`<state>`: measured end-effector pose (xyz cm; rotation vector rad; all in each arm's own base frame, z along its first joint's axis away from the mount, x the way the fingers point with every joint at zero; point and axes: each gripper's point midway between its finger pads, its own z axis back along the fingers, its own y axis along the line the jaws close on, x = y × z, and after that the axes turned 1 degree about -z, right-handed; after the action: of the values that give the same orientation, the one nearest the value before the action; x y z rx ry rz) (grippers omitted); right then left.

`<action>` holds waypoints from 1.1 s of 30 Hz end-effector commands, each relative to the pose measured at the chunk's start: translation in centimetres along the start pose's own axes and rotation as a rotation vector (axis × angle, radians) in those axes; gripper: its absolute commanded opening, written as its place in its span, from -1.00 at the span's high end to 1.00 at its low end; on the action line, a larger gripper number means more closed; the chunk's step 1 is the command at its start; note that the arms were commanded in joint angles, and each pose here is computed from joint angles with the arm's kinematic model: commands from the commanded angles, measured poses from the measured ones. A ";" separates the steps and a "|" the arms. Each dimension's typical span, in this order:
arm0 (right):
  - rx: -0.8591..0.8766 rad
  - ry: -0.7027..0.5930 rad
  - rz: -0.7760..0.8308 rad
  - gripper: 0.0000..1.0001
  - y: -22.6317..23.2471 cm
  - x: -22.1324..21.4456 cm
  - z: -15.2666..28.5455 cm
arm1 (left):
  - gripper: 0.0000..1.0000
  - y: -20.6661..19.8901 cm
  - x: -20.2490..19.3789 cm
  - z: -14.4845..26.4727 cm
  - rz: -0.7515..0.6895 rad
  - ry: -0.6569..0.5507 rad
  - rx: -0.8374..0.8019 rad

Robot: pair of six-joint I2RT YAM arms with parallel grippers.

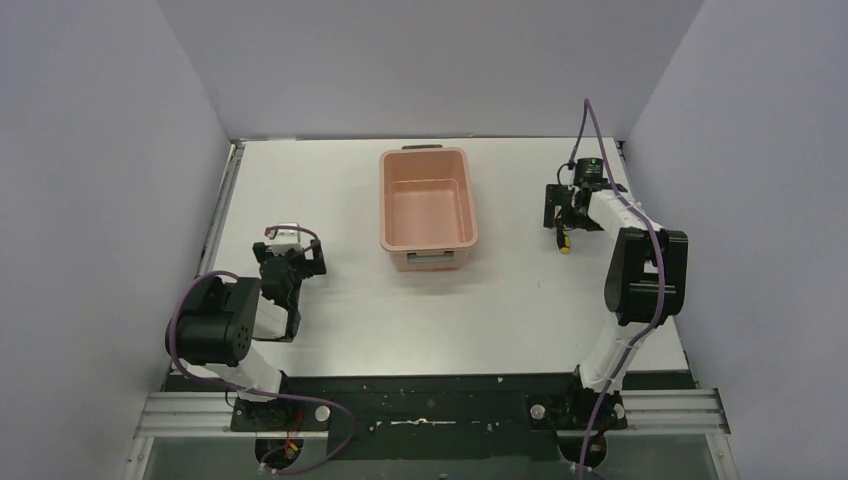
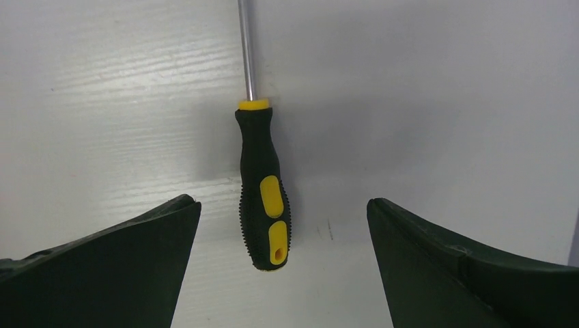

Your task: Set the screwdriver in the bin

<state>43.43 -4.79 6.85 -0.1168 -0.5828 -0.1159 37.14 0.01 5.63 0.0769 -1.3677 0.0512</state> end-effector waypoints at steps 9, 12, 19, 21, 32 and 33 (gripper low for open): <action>0.062 0.122 0.028 -0.50 1.2 -4.0 -3.4 | -0.95 0.0 1.8 -0.6 0.019 -0.055 -0.002; 0.068 0.137 0.010 0.39 1.3 -4.5 -3.8 | -0.95 0.0 1.9 -0.6 0.019 -0.056 -0.002; 0.089 0.062 0.000 1.00 1.2 -1.2 -1.0 | -0.95 0.0 1.8 -0.6 0.018 -0.055 -0.002; 0.091 0.024 -0.009 1.00 1.1 0.5 0.6 | -0.95 -0.1 1.9 -0.6 0.020 -0.056 -0.003; 0.014 0.009 -0.096 1.00 -0.5 4.1 7.1 | -0.95 0.0 1.8 -0.6 0.019 -0.056 -0.002; 0.022 0.002 -0.107 1.00 -0.3 4.6 7.8 | -0.95 0.0 1.8 -0.6 0.019 -0.056 -0.002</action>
<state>43.55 -3.70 10.35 -0.0410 -0.5221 -0.1434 37.14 0.01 5.63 0.0769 -1.3677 0.0512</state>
